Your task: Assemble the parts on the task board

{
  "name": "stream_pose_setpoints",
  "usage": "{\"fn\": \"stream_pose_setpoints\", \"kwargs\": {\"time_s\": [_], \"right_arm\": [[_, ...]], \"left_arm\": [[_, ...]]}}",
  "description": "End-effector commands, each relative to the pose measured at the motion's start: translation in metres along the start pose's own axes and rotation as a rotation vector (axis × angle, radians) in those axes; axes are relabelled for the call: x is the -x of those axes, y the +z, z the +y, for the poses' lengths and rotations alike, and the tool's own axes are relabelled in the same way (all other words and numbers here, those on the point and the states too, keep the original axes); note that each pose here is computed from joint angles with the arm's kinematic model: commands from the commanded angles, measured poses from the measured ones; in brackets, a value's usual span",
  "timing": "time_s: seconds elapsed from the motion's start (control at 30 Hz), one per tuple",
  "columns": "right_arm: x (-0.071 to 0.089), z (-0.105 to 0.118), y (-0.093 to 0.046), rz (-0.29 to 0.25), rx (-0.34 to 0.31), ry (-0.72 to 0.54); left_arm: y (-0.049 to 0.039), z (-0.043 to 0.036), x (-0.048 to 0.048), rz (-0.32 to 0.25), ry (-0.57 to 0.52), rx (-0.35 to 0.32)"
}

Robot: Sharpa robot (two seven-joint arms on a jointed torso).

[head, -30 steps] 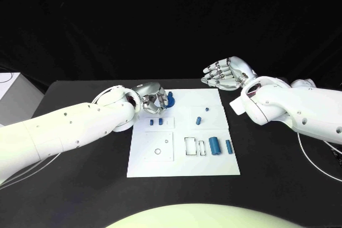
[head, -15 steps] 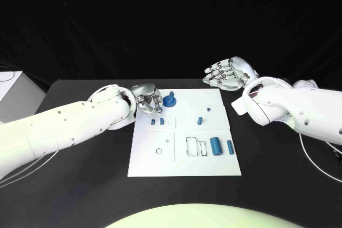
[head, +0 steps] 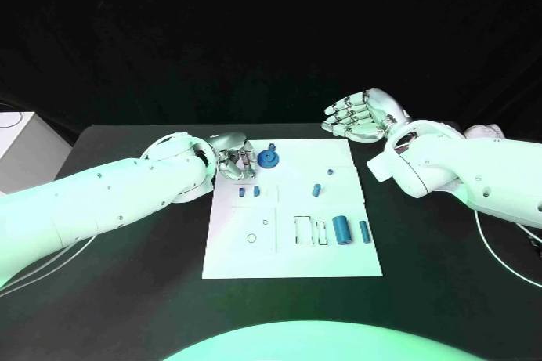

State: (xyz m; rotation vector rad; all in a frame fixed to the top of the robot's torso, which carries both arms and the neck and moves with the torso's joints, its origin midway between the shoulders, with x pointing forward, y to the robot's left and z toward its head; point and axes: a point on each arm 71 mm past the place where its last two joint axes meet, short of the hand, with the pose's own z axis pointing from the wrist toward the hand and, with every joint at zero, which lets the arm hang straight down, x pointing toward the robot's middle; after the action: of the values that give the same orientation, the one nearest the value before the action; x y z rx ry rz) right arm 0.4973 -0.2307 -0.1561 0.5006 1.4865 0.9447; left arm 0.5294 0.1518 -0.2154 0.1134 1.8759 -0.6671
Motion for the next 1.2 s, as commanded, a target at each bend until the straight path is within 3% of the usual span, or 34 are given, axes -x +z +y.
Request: {"fn": "stream_pose_setpoints", "kwargs": {"time_s": [0.03, 1.2], "right_arm": [[-0.0017, 0.0012, -0.0003, 0.016, 0.011, -0.003], [-0.0022, 0.0016, -0.0001, 0.018, 0.012, -0.004]], "left_arm": [[0.0006, -0.0012, -0.0019, 0.023, 0.015, -0.001], [0.005, -0.0006, -0.0111, 0.06, 0.02, 0.012]]}}
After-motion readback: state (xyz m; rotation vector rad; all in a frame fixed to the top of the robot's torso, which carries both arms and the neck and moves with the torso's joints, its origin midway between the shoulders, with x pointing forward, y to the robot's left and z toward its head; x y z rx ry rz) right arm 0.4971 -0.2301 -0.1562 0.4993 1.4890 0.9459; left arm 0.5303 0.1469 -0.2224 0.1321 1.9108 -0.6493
